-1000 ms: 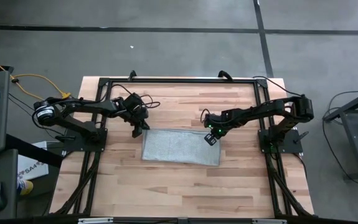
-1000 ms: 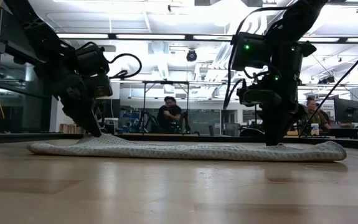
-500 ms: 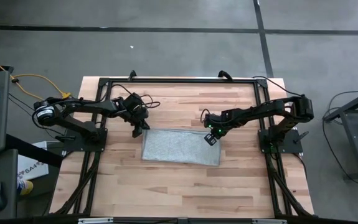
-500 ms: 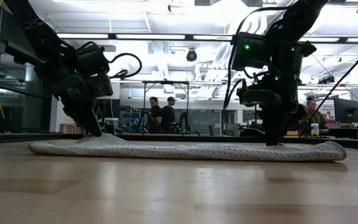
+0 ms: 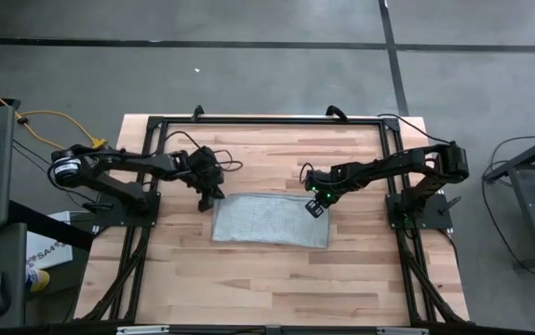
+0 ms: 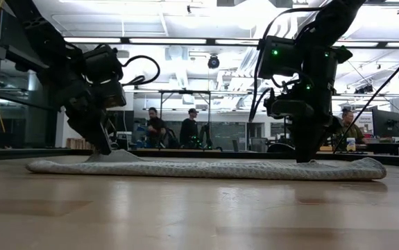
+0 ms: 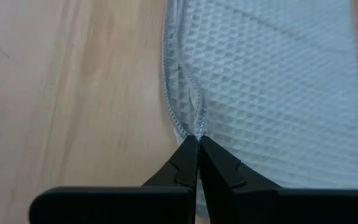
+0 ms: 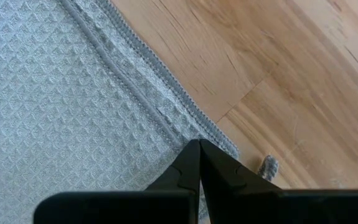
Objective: Fold microfiber towels
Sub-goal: Fold the gray towel
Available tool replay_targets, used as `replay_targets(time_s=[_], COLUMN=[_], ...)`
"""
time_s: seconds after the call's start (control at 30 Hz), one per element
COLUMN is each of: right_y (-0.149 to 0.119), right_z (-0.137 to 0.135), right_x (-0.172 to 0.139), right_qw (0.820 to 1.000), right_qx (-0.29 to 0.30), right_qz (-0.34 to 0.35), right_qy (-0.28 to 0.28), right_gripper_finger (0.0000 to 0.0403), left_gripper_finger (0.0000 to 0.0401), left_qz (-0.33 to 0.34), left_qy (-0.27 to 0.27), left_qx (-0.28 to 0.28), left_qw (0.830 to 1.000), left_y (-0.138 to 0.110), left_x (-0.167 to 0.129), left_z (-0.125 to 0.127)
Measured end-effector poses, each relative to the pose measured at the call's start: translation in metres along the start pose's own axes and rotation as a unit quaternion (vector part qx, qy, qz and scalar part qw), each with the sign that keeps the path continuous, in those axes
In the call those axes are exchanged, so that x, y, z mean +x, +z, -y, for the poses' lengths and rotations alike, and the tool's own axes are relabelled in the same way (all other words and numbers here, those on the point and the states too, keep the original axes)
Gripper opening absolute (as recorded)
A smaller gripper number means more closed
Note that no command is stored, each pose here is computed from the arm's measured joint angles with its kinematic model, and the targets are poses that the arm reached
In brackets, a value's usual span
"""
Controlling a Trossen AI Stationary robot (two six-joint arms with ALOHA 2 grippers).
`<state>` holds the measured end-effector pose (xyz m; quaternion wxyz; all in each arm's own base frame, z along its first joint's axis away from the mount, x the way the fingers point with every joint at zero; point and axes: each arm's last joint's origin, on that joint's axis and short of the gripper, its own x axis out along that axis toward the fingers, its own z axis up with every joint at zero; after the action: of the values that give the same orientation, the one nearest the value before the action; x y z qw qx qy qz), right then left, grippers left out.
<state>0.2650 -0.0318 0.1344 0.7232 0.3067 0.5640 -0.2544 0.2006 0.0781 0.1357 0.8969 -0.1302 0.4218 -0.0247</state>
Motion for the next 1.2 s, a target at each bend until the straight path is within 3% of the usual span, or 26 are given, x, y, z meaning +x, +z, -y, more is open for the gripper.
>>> replay_targets(time_s=[0.2, 0.4, 0.73, 1.03, 1.2], right_y=[0.0, 0.0, 0.0, 0.0, 0.0], right_z=[0.0, -0.001, -0.001, -0.001, -0.001], right_x=[0.0, 0.0, 0.0, 0.0, 0.0], right_qw=[1.0, 1.0, 1.0, 1.0, 1.0], right_qx=[0.0, 0.002, 0.002, 0.002, 0.001], right_qz=[-0.001, -0.008, -0.008, -0.007, -0.007], right_qy=[0.003, 0.01, 0.01, 0.01, 0.01], right_gripper_finger=[0.0002, 0.0002, 0.0002, 0.0002, 0.0002], left_gripper_finger=[0.0008, 0.0039, 0.0062, 0.0061, 0.0029], left_qz=[-0.015, -0.005, 0.0, -0.039, -0.058], left_qy=[0.053, 0.093, 0.058, 0.045, 0.045], left_qx=[0.027, 0.033, 0.034, -0.033, -0.055], left_qw=[0.998, 0.995, 0.998, 0.998, 0.996], left_y=[0.001, 0.004, 0.029, 0.022, 0.018], left_x=[0.005, 0.005, -0.003, -0.004, -0.005], left_z=[0.01, 0.008, 0.012, 0.014, 0.014])
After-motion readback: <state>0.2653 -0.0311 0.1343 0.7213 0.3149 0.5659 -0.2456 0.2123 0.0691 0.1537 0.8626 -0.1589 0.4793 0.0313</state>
